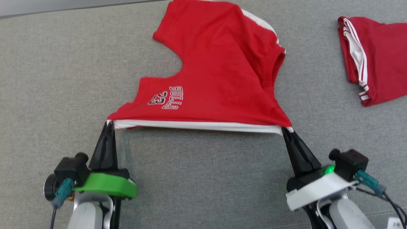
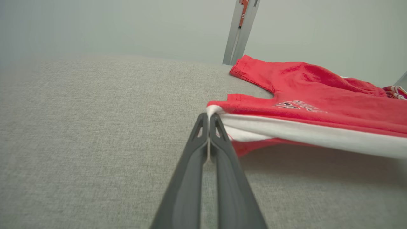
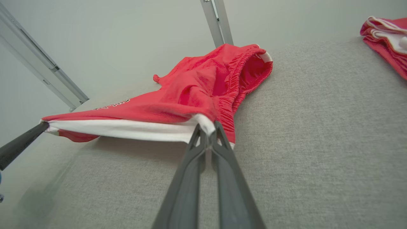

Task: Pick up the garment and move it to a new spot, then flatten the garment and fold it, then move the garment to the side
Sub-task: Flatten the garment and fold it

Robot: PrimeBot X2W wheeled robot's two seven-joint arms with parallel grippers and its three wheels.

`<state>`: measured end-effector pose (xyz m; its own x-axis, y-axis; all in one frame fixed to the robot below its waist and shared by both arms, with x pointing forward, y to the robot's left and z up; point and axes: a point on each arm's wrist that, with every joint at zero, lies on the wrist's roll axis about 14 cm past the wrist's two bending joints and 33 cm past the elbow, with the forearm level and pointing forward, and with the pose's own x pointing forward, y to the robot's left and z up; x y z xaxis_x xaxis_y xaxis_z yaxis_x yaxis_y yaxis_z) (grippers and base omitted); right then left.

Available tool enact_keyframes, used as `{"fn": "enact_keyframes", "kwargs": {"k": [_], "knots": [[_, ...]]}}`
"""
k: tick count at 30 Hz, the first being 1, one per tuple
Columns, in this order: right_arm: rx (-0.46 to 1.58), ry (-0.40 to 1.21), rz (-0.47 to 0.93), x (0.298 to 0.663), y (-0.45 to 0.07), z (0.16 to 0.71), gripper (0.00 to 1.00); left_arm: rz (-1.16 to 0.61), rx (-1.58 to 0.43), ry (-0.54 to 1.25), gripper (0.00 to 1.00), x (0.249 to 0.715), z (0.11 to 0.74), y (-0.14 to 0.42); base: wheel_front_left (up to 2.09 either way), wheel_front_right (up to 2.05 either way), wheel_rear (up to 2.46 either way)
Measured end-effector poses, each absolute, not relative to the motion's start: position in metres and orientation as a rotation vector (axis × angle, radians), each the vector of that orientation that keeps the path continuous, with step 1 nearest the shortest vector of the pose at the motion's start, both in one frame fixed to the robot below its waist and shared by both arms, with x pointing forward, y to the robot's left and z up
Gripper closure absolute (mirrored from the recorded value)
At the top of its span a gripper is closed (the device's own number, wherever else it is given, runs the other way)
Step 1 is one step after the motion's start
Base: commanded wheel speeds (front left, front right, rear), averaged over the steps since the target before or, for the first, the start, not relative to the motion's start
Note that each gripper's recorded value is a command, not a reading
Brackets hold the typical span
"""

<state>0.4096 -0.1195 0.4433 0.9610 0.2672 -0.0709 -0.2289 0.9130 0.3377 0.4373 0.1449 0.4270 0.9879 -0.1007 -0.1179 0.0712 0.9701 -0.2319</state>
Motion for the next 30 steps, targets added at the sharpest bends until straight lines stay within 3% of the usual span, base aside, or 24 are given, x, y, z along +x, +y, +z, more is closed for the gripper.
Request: {"fn": "enact_keyframes", "kwargs": {"k": [9, 15, 19, 30], "knots": [[0.351, 0.145, 0.218, 0.340, -0.125, 0.466, 1.00, -0.075, -0.213, 0.089, 1.00, 0.392, 0.462, 0.147, 0.00, 0.00, 0.00], [0.348, 0.146, 0.200, 0.333, -0.129, 0.479, 1.00, -0.117, -0.199, 0.076, 1.00, 0.396, 0.479, 0.140, 0.00, 0.00, 0.00], [0.345, 0.140, 0.194, 0.347, -0.131, 0.481, 1.00, -0.176, -0.178, 0.069, 1.00, 0.415, 0.484, 0.130, 0.00, 0.00, 0.00], [0.355, 0.093, 0.205, 0.446, -0.134, 0.472, 1.00, -0.351, -0.074, 0.055, 1.00, 0.542, 0.489, 0.093, 0.00, 0.00, 0.00]]}}
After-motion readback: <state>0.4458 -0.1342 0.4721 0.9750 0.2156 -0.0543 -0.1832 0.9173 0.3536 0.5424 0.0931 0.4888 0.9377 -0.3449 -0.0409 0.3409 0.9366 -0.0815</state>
